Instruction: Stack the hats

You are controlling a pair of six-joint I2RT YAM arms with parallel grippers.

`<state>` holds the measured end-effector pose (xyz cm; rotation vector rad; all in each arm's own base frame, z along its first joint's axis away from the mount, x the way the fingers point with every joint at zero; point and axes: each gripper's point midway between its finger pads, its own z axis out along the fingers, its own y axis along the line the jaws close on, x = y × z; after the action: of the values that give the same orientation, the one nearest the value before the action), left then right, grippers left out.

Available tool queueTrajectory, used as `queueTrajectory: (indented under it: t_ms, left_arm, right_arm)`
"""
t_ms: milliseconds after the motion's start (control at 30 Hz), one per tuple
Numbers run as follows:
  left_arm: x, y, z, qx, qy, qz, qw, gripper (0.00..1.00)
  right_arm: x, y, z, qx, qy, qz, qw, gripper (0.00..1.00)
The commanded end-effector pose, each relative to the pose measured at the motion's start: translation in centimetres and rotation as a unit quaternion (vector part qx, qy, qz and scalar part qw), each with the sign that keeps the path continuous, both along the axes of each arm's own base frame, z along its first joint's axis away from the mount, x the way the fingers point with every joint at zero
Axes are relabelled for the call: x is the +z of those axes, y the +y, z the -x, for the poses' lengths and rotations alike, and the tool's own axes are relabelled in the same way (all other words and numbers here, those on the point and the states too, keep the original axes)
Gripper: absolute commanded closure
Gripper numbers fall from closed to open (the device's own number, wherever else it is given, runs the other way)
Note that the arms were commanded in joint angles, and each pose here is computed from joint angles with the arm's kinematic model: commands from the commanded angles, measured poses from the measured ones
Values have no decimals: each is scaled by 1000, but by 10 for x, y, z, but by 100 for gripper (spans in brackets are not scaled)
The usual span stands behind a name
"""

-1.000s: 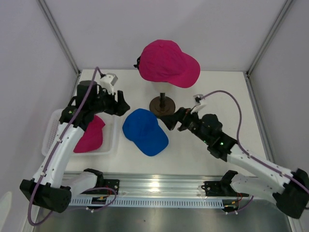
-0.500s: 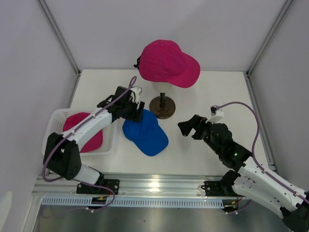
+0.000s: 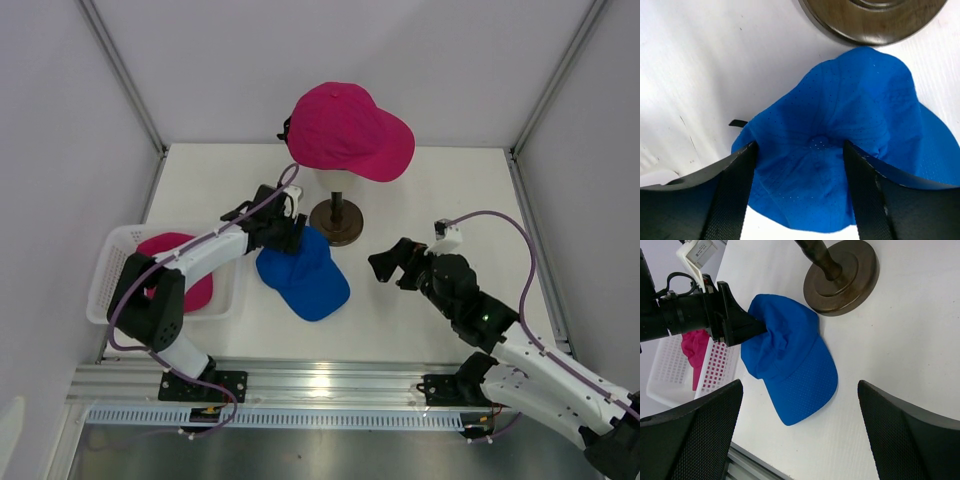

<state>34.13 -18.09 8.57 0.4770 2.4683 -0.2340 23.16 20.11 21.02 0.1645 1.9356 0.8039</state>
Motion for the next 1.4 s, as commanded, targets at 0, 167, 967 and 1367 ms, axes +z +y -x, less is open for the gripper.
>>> queueTrajectory:
  t_ms: [0, 167, 967, 1367]
  left_arm:
    - [4, -5, -15, 30, -45, 21, 998, 31]
    - [3, -8, -19, 46, -66, 46, 996, 77]
    - [184, 24, 64, 167, -210, 333, 904, 99]
    - [275, 25, 114, 108, -254, 440, 854, 99]
  right_arm:
    - [11, -2, -8, -18, -16, -11, 1000, 0]
    - [12, 1, -10, -15, -17, -8, 1000, 0]
    - [2, 80, 19, 86, 19, -212, 973, 0]
    - [13, 142, 19, 155, -23, -268, 951, 1]
